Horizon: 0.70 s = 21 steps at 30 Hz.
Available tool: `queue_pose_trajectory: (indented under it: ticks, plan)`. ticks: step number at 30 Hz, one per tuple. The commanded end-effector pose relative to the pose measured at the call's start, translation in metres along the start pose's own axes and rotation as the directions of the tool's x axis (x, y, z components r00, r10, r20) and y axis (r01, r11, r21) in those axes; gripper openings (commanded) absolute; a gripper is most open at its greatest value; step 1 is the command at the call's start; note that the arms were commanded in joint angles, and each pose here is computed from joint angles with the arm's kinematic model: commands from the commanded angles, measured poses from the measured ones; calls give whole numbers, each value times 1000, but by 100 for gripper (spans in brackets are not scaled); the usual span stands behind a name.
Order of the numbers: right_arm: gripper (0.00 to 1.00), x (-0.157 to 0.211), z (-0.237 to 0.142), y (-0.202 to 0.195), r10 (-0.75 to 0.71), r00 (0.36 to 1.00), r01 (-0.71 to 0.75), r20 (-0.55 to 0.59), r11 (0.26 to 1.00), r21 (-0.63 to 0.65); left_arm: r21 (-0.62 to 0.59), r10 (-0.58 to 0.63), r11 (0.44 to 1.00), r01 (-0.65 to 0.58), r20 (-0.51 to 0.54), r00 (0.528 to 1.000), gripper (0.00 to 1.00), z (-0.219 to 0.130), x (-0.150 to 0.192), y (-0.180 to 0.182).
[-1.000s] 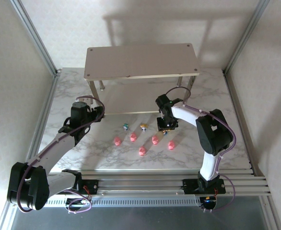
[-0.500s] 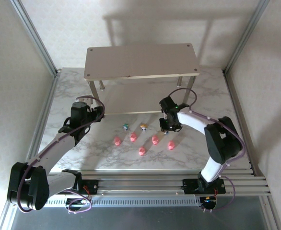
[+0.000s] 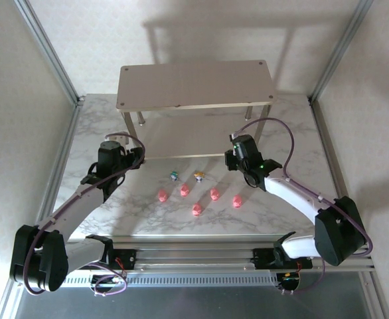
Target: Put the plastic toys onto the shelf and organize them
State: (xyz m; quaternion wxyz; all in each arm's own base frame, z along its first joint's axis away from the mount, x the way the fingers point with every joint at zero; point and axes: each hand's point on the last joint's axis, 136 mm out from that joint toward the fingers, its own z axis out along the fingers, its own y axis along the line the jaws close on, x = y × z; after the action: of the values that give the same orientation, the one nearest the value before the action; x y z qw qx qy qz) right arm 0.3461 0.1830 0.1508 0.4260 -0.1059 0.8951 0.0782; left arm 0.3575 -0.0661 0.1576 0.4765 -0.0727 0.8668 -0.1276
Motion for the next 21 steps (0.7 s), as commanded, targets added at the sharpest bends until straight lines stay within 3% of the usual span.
queue_pose_trajectory:
  ticks: [1,8,14,21]
  plan:
    - [16,-40,2,-2,4,978,-11,207,999,36,11,-5,1000,4,27,1000,52,-3,-15,-4]
    - [19,-49,31,-3,10,934,-42,358,996,81,3,-2,1000,2,29,1000,52,-2,-15,-2]
    - [19,-37,62,1,33,926,-69,376,994,83,-9,4,1000,-4,24,1000,52,-1,-13,0]
    - [20,-32,70,2,40,917,-84,397,992,92,-18,7,1000,-6,15,1000,52,2,-11,2]
